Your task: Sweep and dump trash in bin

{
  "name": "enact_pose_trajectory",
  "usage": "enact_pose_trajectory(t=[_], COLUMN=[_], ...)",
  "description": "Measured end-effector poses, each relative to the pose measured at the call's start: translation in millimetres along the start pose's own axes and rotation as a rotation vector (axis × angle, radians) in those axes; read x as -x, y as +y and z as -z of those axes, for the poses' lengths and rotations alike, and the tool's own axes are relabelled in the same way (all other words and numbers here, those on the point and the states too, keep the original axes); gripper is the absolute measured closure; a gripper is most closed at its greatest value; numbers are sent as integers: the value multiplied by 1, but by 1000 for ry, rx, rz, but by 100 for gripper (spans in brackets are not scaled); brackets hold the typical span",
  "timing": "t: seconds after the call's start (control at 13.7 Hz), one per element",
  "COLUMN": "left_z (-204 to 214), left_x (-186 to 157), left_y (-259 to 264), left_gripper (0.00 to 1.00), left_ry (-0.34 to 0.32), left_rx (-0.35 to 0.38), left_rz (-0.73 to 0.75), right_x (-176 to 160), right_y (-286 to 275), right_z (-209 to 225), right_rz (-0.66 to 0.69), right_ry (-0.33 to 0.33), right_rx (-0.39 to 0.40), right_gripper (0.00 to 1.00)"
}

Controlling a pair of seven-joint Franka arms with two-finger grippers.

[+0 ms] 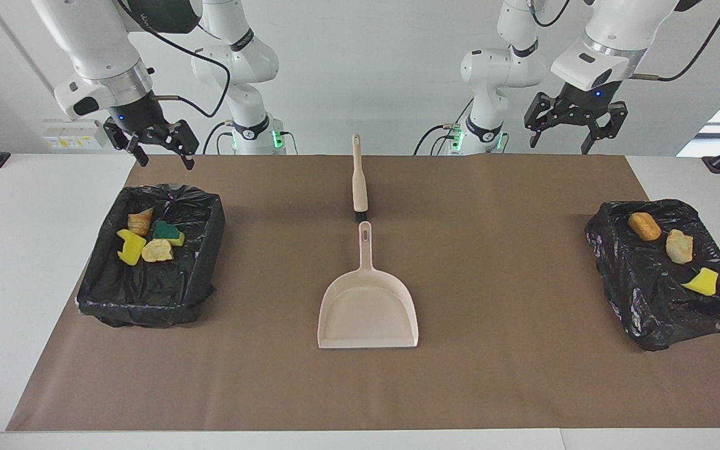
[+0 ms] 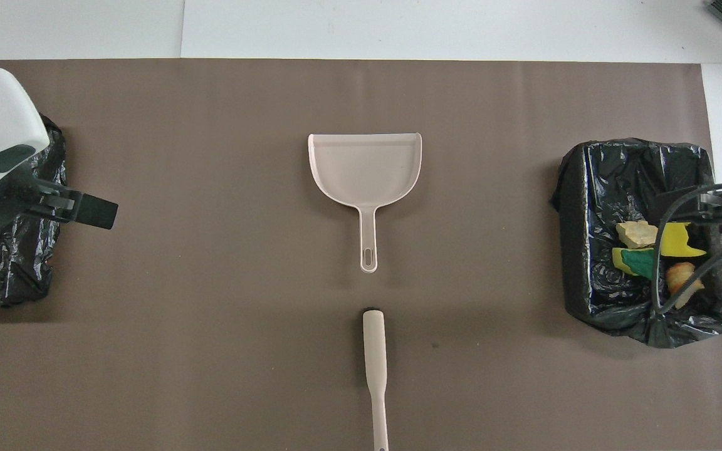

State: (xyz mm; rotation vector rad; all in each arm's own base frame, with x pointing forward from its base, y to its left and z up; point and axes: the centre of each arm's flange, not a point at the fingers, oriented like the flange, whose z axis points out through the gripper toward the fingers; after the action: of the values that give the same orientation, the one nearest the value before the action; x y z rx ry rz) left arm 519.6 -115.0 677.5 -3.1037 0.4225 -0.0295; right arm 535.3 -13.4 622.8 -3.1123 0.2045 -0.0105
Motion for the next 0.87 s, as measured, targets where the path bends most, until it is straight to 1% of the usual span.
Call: enact_pose_trajectory(t=[0.15,0.29,0.87], left_z=[-4,-9,-8], left_x=[1,3,4], left_y=[-9,-27,-29], left_gripper=[0,0,0], left_ry=[-16,-46,-45], left_rx=[46,74,73], left_rz=[21,57,59], right_x=[0,0,0], right_y=[0,0,0], right_z=[0,0,0], right_rz=[0,0,0], right_ry=[0,0,0], right_rx=[0,0,0], right_gripper=[0,0,0])
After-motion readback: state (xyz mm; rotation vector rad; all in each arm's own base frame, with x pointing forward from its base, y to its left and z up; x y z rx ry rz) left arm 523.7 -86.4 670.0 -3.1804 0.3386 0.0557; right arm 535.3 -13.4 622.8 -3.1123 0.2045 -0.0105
